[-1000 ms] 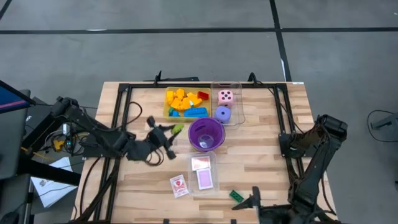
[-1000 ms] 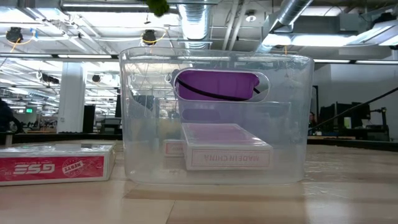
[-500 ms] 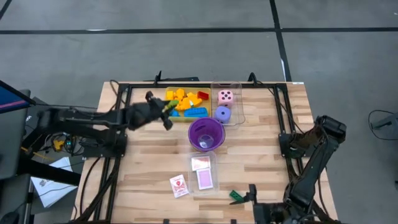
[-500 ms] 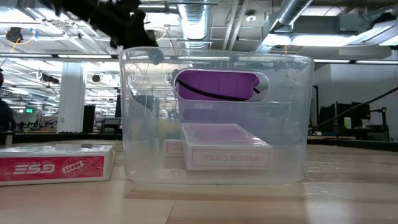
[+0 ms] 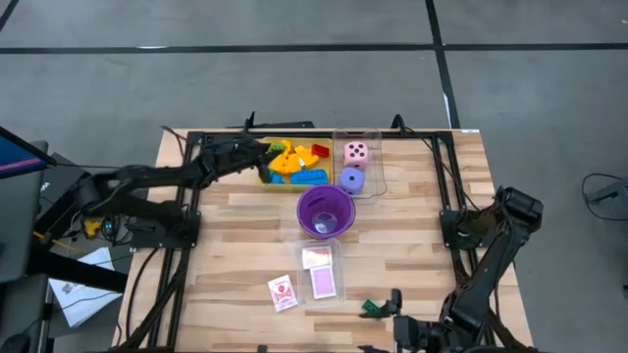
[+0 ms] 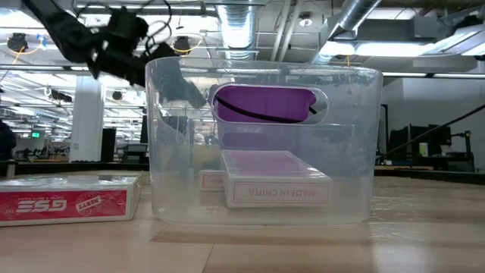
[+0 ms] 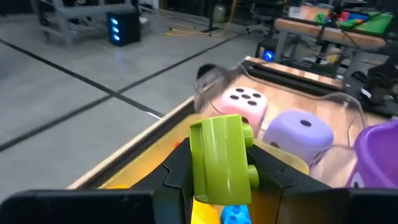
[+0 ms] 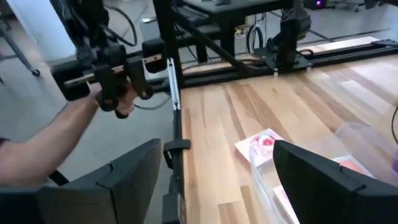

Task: Pick & Place Toys
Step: Put the light green game piece into the yellow bin

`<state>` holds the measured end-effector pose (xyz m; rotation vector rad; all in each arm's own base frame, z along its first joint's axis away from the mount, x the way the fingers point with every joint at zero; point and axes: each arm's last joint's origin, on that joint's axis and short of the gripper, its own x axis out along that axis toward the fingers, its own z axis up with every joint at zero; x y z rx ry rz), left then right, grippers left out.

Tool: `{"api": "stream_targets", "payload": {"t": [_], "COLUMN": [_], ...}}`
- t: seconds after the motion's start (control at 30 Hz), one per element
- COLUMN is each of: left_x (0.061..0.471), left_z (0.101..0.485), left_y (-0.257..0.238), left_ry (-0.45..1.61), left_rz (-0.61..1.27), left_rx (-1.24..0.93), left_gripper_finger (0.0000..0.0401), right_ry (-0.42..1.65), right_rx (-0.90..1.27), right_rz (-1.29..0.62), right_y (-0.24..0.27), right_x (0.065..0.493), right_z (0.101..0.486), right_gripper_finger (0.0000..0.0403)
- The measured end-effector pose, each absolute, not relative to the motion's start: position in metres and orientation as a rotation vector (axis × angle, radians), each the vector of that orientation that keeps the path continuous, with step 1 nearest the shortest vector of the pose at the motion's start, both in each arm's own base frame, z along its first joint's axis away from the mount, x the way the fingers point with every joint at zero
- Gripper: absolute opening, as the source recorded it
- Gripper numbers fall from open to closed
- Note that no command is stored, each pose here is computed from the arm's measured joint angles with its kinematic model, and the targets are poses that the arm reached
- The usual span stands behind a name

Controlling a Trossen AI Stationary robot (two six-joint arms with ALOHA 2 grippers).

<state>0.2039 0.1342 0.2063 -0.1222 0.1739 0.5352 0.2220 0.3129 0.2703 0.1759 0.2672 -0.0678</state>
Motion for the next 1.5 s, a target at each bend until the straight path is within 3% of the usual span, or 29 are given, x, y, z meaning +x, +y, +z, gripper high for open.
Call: {"api": "stream_targets", "payload": {"t": [0.5, 1.5], "left_x": [0.252, 0.258], "left_z": [0.148, 0.146], "left_y": [0.171, 0.168], "left_ry": [0.298, 0.314], "left_rz": [0.239, 0.374], "left_rx": [-0.218, -0.202], "left_gripper_finger": [0.0095, 0.0097], "right_ry": [0.282, 0.308], "right_rx": [0.155, 0.117], "right_rz": [-0.116, -0.127], "right_y": [0.315, 0.311], "right_x": [0.232, 0.234], "right_z": [0.251, 0.248], "right_gripper_finger": [0.0302, 0.0302]}}
